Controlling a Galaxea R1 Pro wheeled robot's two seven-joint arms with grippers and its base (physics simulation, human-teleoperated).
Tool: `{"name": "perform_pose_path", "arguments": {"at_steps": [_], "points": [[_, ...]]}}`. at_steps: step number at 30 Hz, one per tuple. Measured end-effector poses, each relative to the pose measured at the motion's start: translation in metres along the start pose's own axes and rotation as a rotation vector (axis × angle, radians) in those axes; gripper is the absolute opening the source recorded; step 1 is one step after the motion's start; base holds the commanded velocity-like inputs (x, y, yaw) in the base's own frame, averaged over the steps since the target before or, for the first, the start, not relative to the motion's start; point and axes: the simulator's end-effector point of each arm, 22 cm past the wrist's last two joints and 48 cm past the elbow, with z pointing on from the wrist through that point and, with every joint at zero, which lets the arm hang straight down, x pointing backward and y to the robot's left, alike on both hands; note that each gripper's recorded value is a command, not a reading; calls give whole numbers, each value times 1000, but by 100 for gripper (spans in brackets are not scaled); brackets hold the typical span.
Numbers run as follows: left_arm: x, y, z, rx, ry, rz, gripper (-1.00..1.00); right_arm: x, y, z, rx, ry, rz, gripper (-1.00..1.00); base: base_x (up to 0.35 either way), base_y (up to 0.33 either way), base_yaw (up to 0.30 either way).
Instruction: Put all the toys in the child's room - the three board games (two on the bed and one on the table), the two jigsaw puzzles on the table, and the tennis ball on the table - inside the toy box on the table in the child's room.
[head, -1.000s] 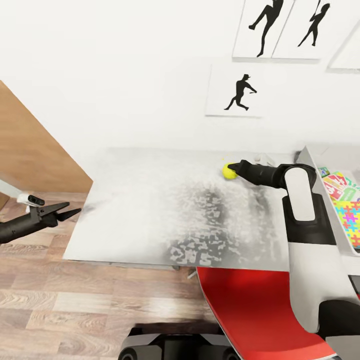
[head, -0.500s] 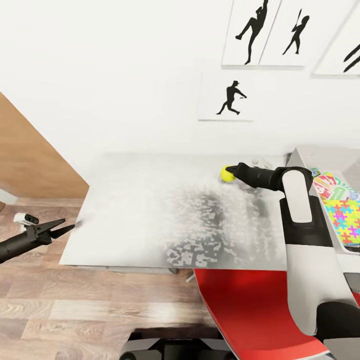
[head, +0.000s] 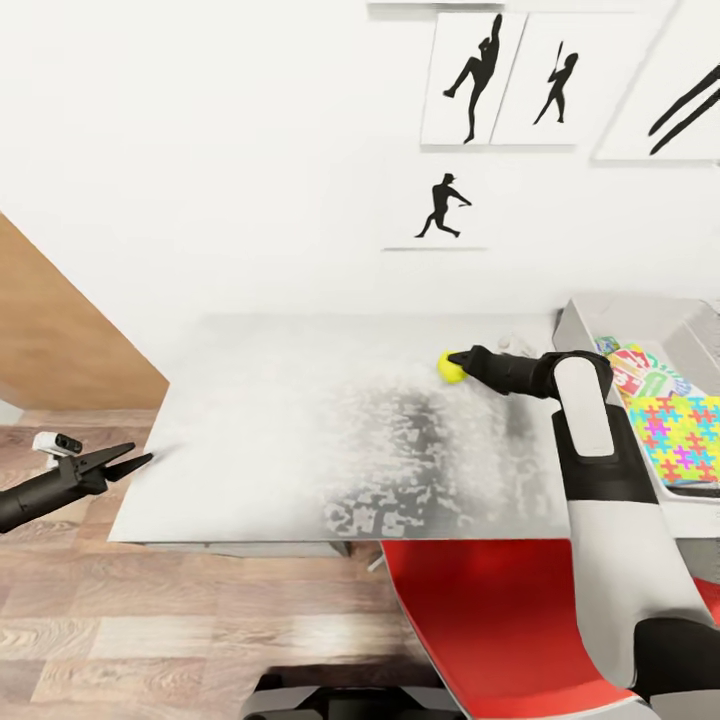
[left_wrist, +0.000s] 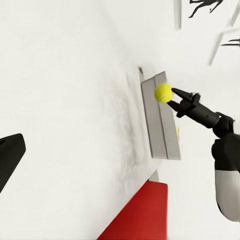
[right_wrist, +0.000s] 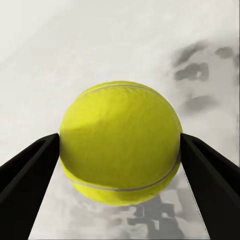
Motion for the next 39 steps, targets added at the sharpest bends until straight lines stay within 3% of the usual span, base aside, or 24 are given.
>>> {"name": "perform_pose_path", "arguments": {"at_steps": [9, 29, 39], "points": [[-3, -8, 1, 13, -8, 11, 100, 12, 13, 4, -24, -25, 41, -100, 0, 0, -86], [-10, -25, 0, 32, -18, 35, 100, 0, 33, -21, -55, -71, 13, -100, 0, 0, -97], [-16, -32, -7, 24, -21, 55, 100, 2, 24, -28, -40, -72, 16, -100, 0, 0, -109]]}}
